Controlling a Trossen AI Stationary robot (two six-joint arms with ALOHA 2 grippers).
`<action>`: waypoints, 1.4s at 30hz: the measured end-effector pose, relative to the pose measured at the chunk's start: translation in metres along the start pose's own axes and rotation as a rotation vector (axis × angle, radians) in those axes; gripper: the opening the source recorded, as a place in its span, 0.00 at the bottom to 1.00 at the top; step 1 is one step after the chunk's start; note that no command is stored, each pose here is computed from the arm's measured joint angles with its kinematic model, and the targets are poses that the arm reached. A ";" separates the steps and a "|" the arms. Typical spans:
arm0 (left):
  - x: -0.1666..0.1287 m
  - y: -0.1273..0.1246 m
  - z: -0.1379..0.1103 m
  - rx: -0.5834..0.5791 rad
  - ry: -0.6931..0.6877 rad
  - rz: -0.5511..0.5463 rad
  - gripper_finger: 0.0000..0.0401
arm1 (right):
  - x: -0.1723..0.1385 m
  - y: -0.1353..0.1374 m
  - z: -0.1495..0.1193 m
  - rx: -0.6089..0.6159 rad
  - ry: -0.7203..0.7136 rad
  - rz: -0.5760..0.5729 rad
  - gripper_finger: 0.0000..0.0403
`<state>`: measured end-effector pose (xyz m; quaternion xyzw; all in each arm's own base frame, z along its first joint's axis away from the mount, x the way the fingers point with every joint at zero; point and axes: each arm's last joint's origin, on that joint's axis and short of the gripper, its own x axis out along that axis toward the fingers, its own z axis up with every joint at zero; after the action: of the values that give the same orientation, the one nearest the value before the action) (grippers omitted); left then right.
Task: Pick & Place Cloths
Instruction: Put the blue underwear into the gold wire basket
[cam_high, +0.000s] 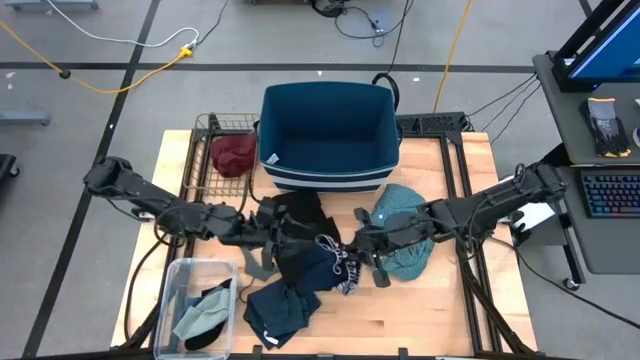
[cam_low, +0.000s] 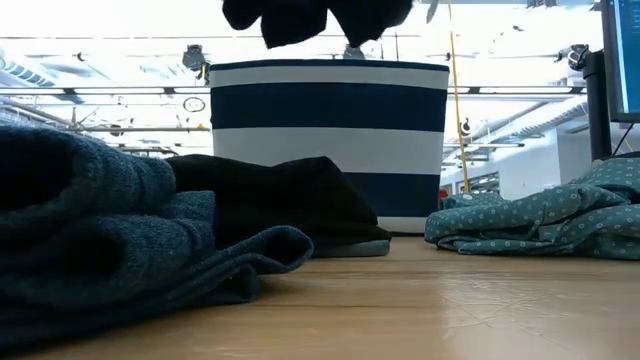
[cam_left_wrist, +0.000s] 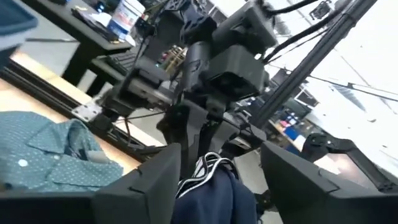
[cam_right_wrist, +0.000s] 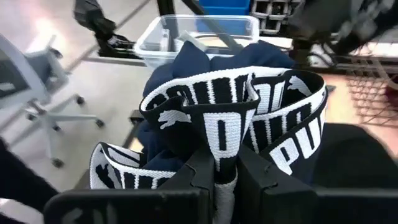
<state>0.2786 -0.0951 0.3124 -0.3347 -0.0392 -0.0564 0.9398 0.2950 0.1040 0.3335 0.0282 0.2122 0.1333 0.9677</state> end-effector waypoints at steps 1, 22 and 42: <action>0.002 0.002 -0.001 -0.009 0.004 -0.006 0.58 | 0.001 0.000 0.004 -0.014 0.007 -0.015 0.05; 0.017 0.001 -0.005 -0.058 0.155 -0.004 0.66 | 0.015 0.000 0.042 -0.083 0.039 -0.217 0.05; 0.016 0.001 -0.005 -0.063 0.188 -0.033 0.66 | 0.014 -0.010 0.050 -0.060 -0.050 -0.374 0.05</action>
<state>0.2951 -0.0995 0.3097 -0.3566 0.0454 -0.1043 0.9273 0.3303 0.0985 0.3727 -0.0375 0.1854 -0.0433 0.9810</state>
